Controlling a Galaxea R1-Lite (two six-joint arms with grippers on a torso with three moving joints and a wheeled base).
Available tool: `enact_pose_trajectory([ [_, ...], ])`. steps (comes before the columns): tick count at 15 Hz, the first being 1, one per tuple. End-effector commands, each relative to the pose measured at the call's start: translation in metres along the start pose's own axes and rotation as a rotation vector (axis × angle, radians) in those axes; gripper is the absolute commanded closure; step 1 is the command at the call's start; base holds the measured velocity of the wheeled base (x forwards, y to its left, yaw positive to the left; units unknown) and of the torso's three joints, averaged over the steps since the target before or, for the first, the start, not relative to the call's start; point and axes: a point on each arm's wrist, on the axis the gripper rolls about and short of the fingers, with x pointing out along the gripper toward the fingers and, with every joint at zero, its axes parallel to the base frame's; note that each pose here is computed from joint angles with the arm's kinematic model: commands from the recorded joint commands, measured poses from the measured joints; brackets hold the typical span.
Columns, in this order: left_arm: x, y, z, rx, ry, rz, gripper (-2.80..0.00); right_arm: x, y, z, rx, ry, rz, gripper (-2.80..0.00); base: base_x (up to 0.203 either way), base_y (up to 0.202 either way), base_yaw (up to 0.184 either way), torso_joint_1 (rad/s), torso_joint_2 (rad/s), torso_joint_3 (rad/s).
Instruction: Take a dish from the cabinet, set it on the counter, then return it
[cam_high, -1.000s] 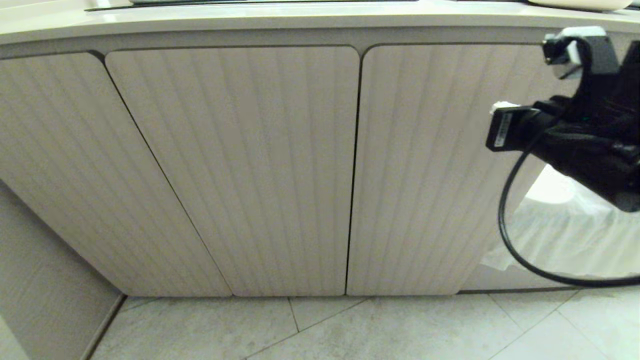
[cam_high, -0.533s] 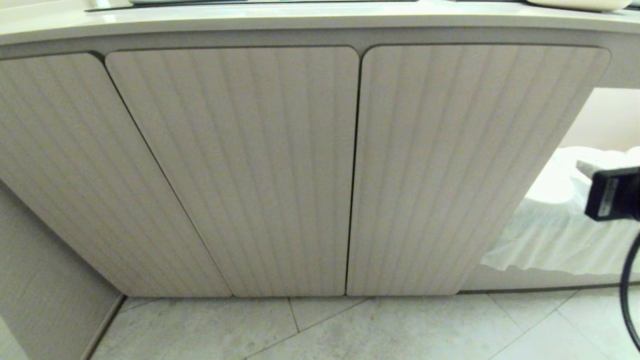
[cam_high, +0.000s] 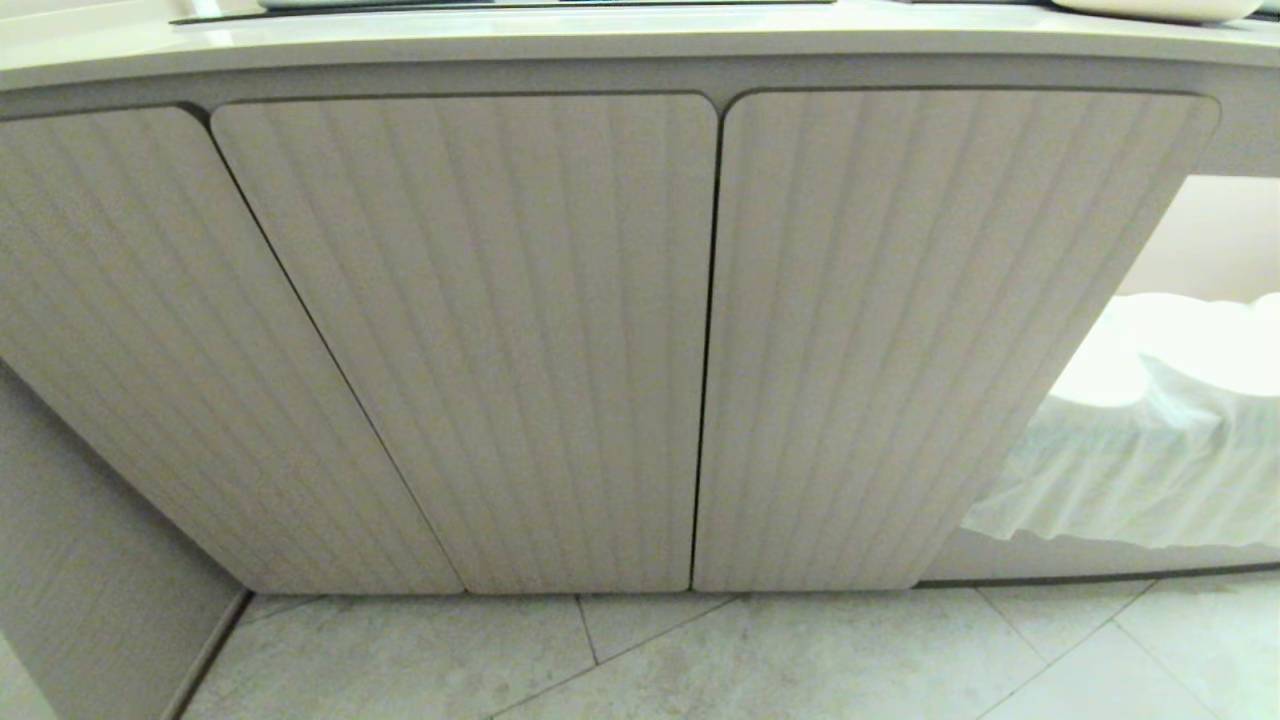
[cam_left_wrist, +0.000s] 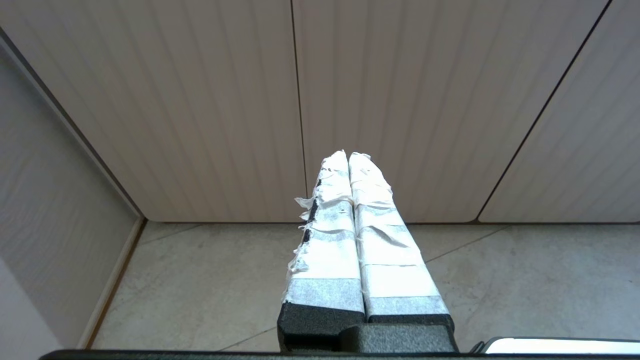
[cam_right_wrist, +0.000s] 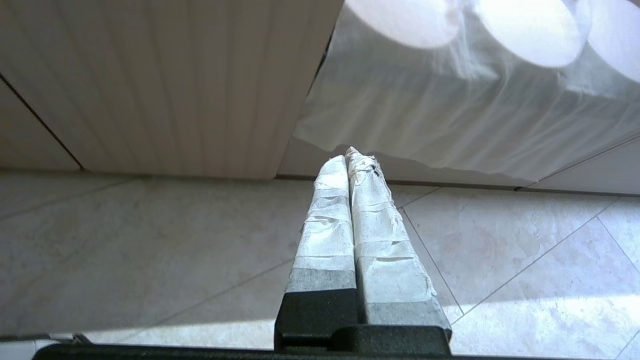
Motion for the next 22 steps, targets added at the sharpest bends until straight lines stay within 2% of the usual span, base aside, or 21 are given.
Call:
enact_pose_trajectory([
  [1,0.000,0.000,0.000,-0.001,0.000,0.000,0.00,-0.017,-0.006,-0.021,0.001,-0.030,-0.017,0.00,0.000,0.000,0.000,0.000,0.00,0.000],
  [7,0.000,0.000,0.000,-0.001,0.000,0.000,0.00,-0.041,-0.004,-0.067,-0.025,-0.069,0.017,0.00,0.000,0.000,0.000,0.000,0.00,0.000],
  [11,0.000,0.000,0.000,-0.001,0.000,0.000,0.00,-0.057,0.000,-0.093,-0.006,-0.114,0.046,0.00,0.000,0.000,0.000,0.000,0.00,0.000],
  [12,0.000,0.000,0.000,-0.001,0.000,0.000,0.00,-0.055,0.003,-0.103,-0.007,-0.101,0.067,0.00,0.000,0.000,0.000,0.000,0.00,0.000],
  [15,0.000,0.000,0.000,-0.001,0.000,0.000,0.00,-0.054,0.006,-0.113,0.002,-0.105,0.087,0.00,0.000,0.000,0.000,0.000,0.00,0.000],
  [18,0.000,0.000,0.000,-0.001,0.000,0.000,0.00,-0.055,0.007,-0.115,0.047,-0.106,0.096,0.00,0.000,0.000,0.000,0.000,0.00,0.000],
  [22,0.000,0.000,0.000,-0.001,0.000,0.000,0.00,-0.062,0.006,-0.120,0.079,-0.185,0.111,0.00,0.000,0.000,0.000,0.000,0.00,0.000],
])
